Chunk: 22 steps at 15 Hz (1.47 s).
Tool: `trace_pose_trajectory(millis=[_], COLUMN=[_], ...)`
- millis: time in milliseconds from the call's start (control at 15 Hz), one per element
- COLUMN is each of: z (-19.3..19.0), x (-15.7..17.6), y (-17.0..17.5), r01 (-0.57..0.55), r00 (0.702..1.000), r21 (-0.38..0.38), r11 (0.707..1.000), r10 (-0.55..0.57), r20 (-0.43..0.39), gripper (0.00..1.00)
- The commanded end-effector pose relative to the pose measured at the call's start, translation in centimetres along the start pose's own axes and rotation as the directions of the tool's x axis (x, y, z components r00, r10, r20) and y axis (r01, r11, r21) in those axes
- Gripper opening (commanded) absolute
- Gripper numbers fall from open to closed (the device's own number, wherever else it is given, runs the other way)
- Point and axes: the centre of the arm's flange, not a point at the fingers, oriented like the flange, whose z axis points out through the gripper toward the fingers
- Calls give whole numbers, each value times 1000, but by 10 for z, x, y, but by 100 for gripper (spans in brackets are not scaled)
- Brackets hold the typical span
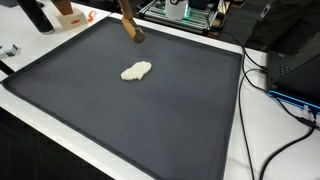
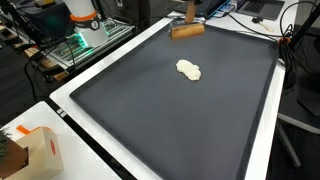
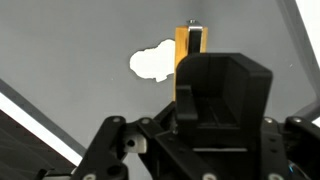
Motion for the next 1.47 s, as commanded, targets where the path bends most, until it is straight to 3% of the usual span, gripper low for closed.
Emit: trace_pose_trajectory(millis=[0,67,533,600,733,933,1400], z=[-9,-3,-4,-4,21,54,117], x=[-4,3,4,4,7,11,13], y=[-11,-3,-5,-5,-5,-12,-27], r01=[150,81,127,128,187,249,319], r00=[989,997,992,992,982,968,947], r21=[-35,-10,-12,-12,38,45,-11], r11=[988,997,992,992,982,968,948], r10=[-149,-81,-127,-127,-187,-247,-319], r20=[20,7,8,8,-17,-40,-42], gripper=[19,44,44,19,19,19,19])
